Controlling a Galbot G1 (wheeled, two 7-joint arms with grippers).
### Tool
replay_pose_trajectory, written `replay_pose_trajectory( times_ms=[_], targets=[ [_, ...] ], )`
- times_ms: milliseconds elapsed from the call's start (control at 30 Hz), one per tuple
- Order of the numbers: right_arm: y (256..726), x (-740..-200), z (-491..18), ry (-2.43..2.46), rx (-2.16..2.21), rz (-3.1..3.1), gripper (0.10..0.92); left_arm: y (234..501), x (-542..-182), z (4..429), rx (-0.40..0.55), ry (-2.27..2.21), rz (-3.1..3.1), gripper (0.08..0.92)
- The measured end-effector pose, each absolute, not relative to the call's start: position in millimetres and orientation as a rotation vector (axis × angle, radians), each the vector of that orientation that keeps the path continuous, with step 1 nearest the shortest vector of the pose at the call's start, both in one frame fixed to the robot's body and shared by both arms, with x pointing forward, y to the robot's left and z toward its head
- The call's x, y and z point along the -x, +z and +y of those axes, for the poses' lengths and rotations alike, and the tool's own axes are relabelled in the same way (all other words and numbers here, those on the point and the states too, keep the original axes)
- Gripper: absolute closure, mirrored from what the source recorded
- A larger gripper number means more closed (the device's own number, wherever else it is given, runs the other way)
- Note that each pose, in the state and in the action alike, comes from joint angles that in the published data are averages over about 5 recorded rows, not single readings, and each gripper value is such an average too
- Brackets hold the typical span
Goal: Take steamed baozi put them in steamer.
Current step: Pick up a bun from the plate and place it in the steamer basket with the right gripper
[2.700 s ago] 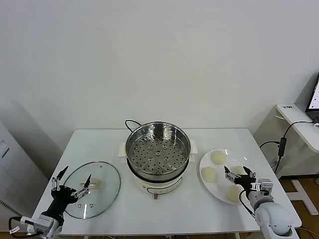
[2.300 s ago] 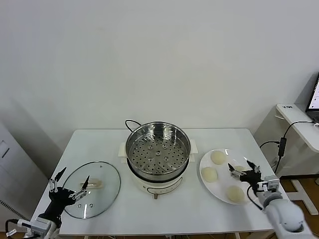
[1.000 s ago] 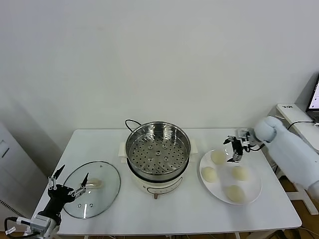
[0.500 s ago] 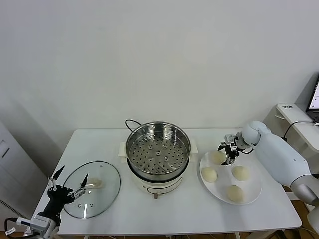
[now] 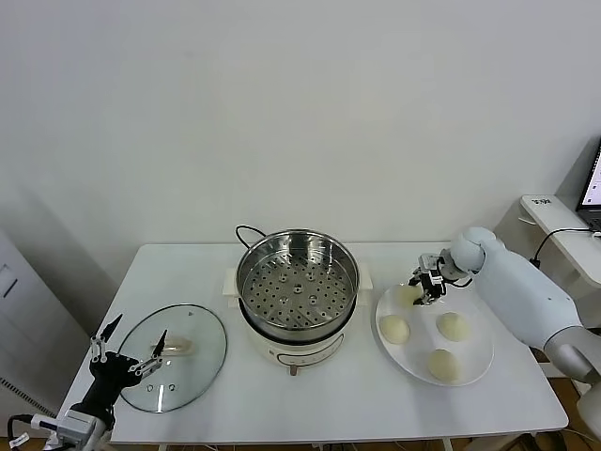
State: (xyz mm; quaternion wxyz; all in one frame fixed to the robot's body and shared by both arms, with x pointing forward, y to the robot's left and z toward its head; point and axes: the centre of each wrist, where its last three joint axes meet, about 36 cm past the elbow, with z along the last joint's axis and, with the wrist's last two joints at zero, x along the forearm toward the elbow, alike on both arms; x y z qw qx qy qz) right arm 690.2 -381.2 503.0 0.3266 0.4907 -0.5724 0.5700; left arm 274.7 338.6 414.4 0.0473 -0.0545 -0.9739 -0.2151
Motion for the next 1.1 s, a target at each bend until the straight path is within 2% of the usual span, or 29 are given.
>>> replay_pose_trajectory(
  times_ms=[267, 433, 567, 767, 1100],
  targets=[
    [603.3, -711.8, -335.7, 1.667, -1.418, -1.454, 0.598, 419.7, -276.1, 340.6, 0.156, -0.666, -2.986, 0.177],
    [671.4, -718.7, -290.2, 1.822, -1.54, -1.365, 0.598, 421.7, -274.9, 342.9, 0.15, -0.668, -2.993, 0.177],
    [703.2, -715.5, -245.6, 1.945, -1.652, -1.256, 0.603, 422.5, -275.1, 344.7, 0.15, -0.668, -2.996, 0.177],
    [706.5, -704.8, -178.3, 2.099, -1.814, -1.044, 0.625, 424.2, -276.2, 346.1, 0.147, -0.661, -3.005, 0.177],
    [669.6, -700.2, -100.6, 2.275, -1.969, -0.704, 0.646, 430.4, -272.8, 349.4, 0.148, -0.671, -3.009, 0.177]
  ],
)
